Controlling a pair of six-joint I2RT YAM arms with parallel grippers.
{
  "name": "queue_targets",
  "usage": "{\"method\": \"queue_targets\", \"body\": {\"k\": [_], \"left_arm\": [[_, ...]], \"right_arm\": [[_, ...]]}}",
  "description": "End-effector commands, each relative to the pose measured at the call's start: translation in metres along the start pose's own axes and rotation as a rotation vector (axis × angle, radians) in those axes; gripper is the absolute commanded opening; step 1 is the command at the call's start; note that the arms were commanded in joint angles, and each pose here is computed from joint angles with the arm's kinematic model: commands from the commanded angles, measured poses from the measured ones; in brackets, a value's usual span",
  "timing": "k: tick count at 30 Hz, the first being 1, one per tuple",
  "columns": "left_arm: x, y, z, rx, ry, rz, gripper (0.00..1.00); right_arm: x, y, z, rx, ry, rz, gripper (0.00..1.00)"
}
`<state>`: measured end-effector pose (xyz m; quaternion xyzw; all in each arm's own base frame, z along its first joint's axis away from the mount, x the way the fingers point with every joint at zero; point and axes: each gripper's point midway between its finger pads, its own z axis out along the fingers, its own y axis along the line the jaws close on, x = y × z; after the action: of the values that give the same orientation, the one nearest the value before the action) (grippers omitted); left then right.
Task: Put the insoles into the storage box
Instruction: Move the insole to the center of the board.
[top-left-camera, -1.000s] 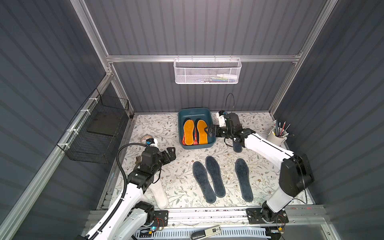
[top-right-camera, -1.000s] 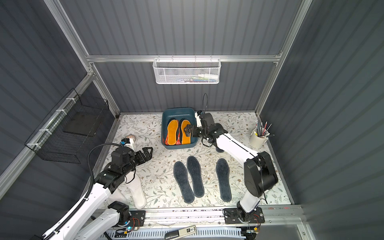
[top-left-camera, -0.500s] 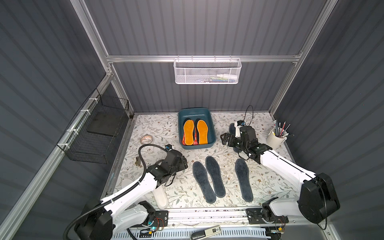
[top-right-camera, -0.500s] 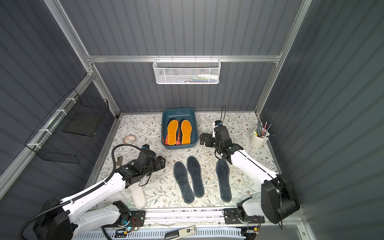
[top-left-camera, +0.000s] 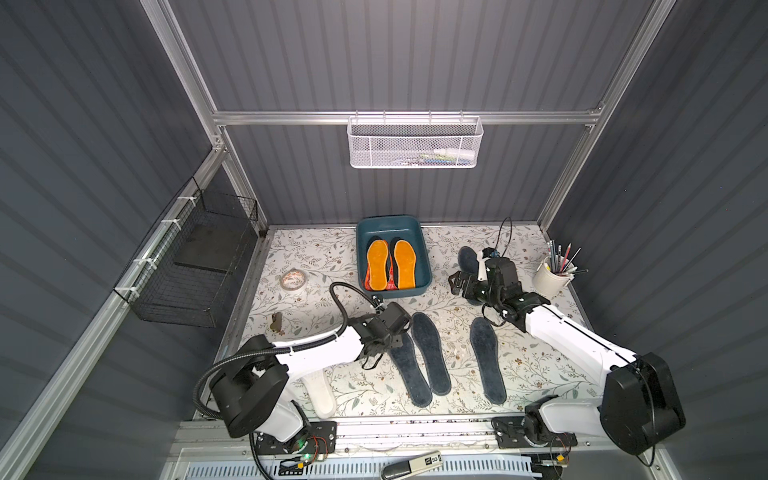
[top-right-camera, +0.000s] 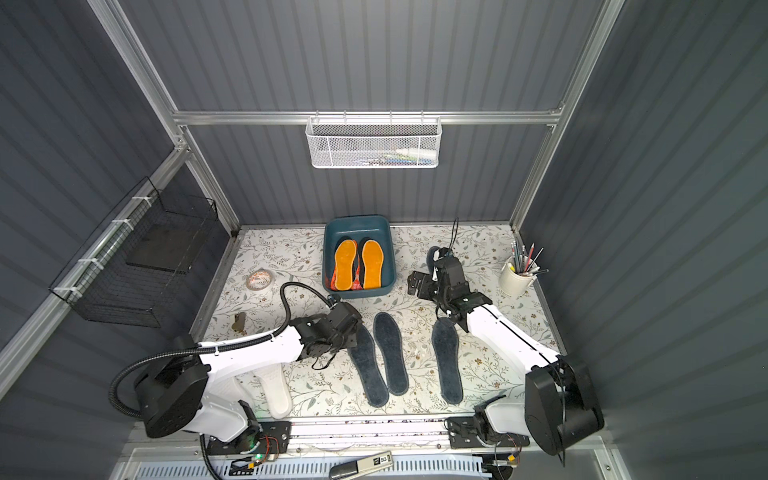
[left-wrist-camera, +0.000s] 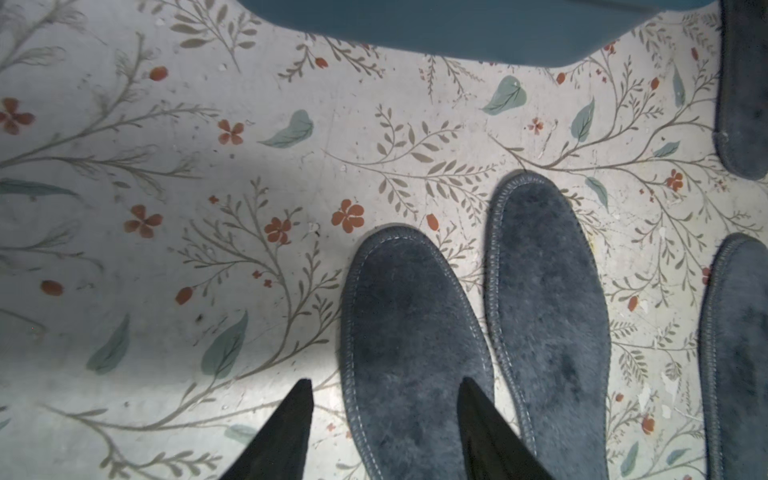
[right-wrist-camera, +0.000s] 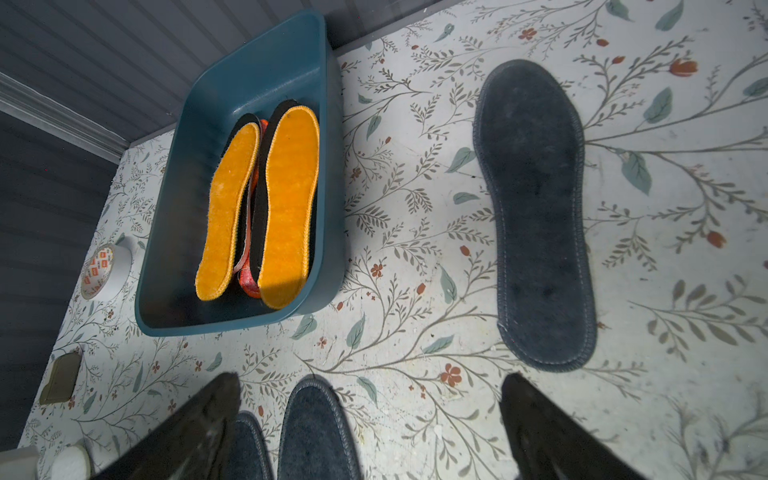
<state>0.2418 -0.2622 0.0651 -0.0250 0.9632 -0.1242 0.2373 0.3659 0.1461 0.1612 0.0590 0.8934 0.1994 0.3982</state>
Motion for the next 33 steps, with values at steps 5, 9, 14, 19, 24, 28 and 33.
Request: {"method": "queue_targets", "body": {"k": [5, 9, 14, 19, 24, 28, 33], "left_arm": [[0.017, -0.029, 0.015, 0.046, 0.095, 0.032, 0.52], [0.023, -0.025, 0.023, 0.014, 0.123, 0.045, 0.52], [0.026, -0.01, 0.027, -0.053, 0.128, 0.052, 0.53], [0.02, 0.016, 0.032, -0.084, 0.135, 0.019, 0.54], [0.003, 0.029, 0.033, -0.061, 0.128, 0.014, 0.54], [-0.014, 0.033, 0.032, -0.023, 0.114, 0.006, 0.56], [-0.042, -0.004, 0.007, 0.171, 0.015, 0.056, 0.63]], "right_arm": [[0.008, -0.012, -0.003, 0.023, 0.012, 0.027, 0.99], [0.01, -0.014, -0.003, 0.02, 0.014, 0.031, 0.99], [0.013, -0.015, -0.001, 0.018, 0.02, 0.039, 0.99], [0.014, -0.016, -0.001, 0.015, 0.026, 0.042, 0.99], [0.014, -0.016, -0.003, 0.016, 0.024, 0.043, 0.99], [0.016, -0.012, -0.005, -0.01, 0.034, 0.039, 0.99], [0.026, 0.0, -0.005, -0.081, 0.085, 0.033, 0.97]]}}
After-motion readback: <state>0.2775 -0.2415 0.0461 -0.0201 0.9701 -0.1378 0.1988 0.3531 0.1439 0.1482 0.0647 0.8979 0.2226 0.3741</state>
